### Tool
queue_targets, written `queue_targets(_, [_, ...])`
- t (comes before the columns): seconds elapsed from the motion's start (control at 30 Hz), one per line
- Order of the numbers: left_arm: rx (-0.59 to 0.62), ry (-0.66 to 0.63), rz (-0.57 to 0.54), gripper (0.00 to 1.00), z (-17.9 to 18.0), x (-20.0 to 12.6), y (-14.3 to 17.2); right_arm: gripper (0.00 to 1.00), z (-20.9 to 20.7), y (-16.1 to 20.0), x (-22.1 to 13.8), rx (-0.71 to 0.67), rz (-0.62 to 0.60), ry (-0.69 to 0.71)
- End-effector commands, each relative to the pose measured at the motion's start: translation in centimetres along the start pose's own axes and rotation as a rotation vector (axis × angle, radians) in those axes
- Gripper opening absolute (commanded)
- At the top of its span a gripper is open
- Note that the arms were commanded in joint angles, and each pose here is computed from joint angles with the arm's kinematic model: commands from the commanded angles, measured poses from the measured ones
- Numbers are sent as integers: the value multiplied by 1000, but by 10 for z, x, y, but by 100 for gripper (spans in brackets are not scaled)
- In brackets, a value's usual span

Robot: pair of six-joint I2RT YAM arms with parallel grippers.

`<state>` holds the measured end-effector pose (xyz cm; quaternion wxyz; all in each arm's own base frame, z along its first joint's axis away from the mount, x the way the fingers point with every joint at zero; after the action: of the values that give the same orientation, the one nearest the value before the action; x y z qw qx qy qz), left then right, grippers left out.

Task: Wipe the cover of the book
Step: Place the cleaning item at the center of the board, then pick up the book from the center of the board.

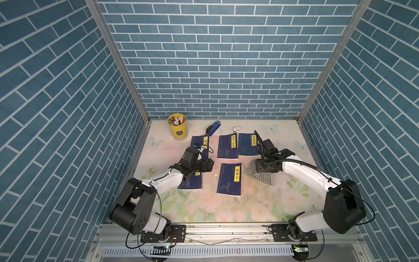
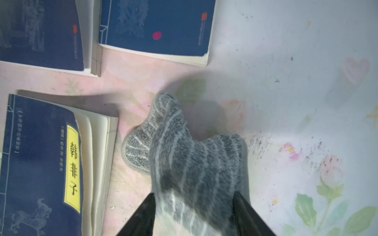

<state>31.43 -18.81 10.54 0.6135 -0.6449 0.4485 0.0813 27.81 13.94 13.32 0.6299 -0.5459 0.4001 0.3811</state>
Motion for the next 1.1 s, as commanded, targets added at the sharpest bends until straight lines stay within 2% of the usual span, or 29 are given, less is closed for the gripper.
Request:
queue_targets(0.0, [25, 22, 10, 88, -8, 4, 2, 62, 3, 0, -11, -25, -11, 20])
queue_targets(0.13, [20, 31, 21, 88, -12, 5, 10, 63, 17, 3, -12, -64, -14, 3])
queue_targets(0.3, [16, 59, 29, 88, -24, 6, 18, 60, 64, 18, -11, -100, 7, -158])
queue_targets(0.53, [5, 119, 41, 85, -47, 15, 33, 52, 95, 41, 25, -64, 90, -226])
queue_targets(0.77, [-22, 123, 85, 82, -54, 22, 58, 41, 87, 72, 58, -20, 173, -187])
queue_targets(1.07, [-74, 208, 124, 77, -68, 27, 78, 22, 77, 102, 69, -2, 241, -149])
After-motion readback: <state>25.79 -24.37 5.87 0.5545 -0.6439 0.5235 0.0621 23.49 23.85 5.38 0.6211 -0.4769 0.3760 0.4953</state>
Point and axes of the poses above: each gripper's point midway between its finger pads, its own x axis out along the fingers, its own z axis along the line the jaws close on, y = z × x, the point moved 3 cm from there along -x, back along the fingers, and after that the axes turned 14 degrees about x, right-handed, at the moved point
